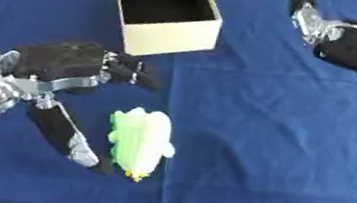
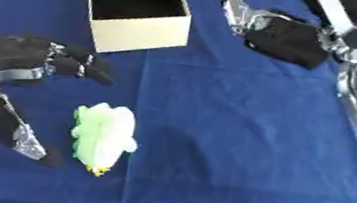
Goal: Pick up objects on the table and place them in the box.
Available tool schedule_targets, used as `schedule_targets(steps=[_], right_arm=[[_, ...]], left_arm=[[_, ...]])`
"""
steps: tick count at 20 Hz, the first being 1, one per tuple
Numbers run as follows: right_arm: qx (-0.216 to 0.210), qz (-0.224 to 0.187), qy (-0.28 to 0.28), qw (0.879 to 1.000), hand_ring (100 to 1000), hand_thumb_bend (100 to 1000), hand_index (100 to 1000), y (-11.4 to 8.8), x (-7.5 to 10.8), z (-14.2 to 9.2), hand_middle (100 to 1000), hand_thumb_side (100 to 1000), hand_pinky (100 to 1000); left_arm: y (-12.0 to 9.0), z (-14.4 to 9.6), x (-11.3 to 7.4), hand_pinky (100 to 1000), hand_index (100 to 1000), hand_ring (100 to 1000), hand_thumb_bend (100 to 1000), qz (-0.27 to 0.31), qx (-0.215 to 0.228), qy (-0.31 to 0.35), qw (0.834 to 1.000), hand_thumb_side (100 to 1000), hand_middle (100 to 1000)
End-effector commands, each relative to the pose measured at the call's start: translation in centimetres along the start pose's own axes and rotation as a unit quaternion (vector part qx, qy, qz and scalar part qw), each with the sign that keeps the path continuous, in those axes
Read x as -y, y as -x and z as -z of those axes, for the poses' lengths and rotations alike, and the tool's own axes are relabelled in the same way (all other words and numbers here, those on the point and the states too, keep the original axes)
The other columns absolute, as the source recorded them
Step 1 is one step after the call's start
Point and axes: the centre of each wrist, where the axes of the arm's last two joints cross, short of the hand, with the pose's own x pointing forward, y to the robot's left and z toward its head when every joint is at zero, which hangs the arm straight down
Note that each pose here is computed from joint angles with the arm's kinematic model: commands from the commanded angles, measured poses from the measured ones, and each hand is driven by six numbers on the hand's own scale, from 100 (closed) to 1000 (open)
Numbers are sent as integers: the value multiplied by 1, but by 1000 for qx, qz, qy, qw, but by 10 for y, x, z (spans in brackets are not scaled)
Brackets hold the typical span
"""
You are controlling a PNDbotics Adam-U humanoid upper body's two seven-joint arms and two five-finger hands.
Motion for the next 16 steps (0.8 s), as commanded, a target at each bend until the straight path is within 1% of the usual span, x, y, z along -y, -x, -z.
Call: schedule_targets(steps=[1,4,9,12,16], right_arm=[[4,-6,11,1000,921,100,916,-2,6,0,855,729,926],[2,-3,13,1000,919,100,917,-2,6,0,853,732,926],[0,1,13,1000,918,100,916,-1,4,-1,849,736,926],[-2,2,14,1000,917,100,916,-1,4,-2,846,737,926],[-2,5,14,1000,914,100,915,-1,3,-2,837,741,926]], left_arm=[[-1,-6,-14,646,886,791,682,15,-7,18,1000,337,826],[-1,-5,-18,640,877,787,633,19,-15,31,999,297,819],[2,0,-24,643,875,787,649,20,-38,48,998,323,819],[2,3,-26,639,873,784,636,12,-45,63,997,329,818],[4,6,-27,647,877,791,650,-3,-53,87,995,328,824]])
